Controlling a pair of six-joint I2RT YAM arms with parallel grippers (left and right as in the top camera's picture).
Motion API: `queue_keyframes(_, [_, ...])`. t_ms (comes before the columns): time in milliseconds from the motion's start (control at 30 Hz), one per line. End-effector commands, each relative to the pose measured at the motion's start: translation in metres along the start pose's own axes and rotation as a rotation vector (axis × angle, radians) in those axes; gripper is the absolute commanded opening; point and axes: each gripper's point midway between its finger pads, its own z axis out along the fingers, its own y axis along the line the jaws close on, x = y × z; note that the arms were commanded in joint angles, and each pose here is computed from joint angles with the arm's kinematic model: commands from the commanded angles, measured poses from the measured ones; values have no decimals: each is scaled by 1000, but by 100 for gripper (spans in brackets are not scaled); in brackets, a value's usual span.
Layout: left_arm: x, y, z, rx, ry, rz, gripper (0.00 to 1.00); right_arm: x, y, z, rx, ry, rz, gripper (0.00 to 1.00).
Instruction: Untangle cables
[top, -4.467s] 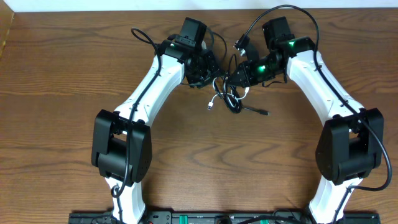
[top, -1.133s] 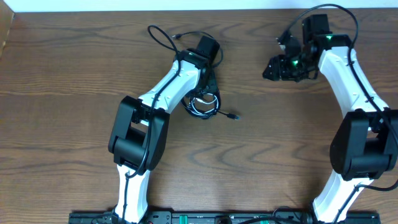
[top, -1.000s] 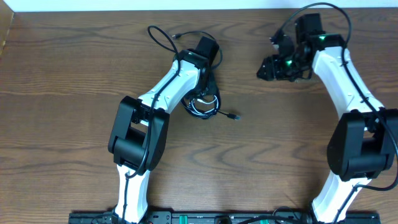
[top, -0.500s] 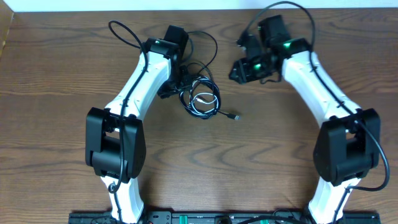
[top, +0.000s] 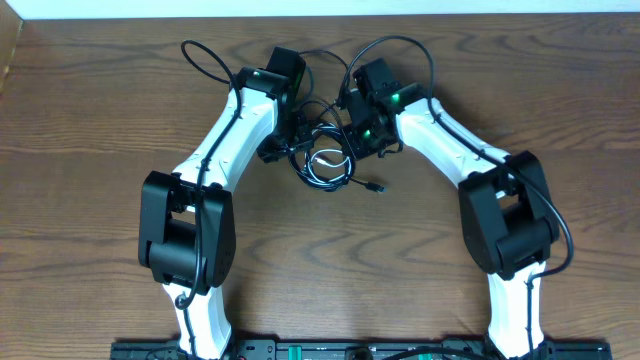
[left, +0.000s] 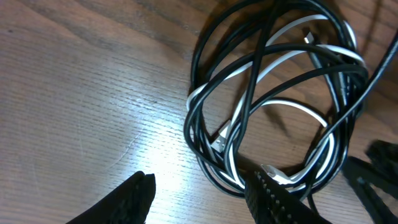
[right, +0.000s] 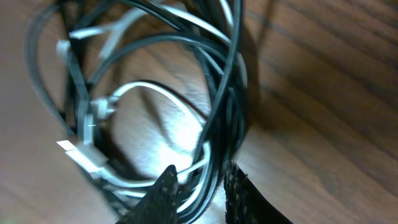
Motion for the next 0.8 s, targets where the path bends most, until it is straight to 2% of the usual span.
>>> queue_keyframes(0, [2,0,6,1,16,4,53,2,-7,10,49,10,-63,21])
queue_keyframes(600, [2,-5,6,23,16,8,53,11,-13,24,118,49,-120,20])
queue_keyframes(767, [1,-5,6,24,16,8,53,20,-18,35,125,87,-131,14])
